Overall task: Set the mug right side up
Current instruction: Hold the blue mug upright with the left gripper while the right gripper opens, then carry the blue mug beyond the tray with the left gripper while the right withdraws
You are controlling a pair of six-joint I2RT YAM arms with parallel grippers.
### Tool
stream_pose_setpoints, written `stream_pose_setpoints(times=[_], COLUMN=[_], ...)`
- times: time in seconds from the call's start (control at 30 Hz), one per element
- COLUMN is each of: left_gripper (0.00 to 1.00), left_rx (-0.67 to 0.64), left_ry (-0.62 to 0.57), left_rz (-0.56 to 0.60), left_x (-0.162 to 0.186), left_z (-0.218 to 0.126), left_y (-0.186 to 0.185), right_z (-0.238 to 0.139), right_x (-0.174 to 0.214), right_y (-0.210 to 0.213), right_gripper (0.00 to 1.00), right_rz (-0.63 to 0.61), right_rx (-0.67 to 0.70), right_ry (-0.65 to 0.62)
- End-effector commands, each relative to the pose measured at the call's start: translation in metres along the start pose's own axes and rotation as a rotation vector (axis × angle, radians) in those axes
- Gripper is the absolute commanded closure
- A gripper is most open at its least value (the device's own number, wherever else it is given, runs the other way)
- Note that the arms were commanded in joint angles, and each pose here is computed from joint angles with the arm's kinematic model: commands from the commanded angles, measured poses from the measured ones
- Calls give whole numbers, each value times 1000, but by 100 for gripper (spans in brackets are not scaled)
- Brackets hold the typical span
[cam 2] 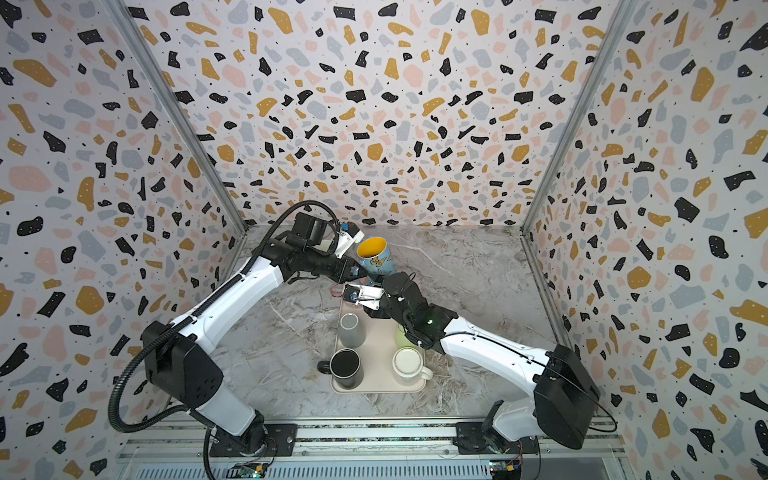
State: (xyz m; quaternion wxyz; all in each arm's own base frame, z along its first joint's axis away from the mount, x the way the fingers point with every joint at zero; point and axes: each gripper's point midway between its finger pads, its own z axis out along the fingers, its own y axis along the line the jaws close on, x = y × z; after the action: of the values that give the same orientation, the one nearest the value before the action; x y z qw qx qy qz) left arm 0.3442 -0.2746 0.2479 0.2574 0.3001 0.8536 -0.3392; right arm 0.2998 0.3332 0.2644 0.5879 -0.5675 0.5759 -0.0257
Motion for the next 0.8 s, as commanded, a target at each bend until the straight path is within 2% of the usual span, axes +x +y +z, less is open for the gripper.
stream_pose_setpoints(times=[0.0, 0.4, 0.57, 0.77], left_gripper=[100, 100, 100, 100], left_rx=[7, -66, -191, -266], left_ry=[-112, -152, -175, -239], left_rz=[93, 85, 86, 86], left_x=[-41, -74, -85, -102], left_z=[-15, -11, -9, 2], left_y=[-12, 19, 49, 75], right_z=[-19, -40, -49, -59], right_x=[-12, -2, 3, 8], right_y=[-30, -40, -47, -54], right_gripper=[41, 41, 41, 41], right_rz=[67, 158, 210, 258], right_rx=[85, 108, 137, 153], right_ry=[-47, -48, -55, -71])
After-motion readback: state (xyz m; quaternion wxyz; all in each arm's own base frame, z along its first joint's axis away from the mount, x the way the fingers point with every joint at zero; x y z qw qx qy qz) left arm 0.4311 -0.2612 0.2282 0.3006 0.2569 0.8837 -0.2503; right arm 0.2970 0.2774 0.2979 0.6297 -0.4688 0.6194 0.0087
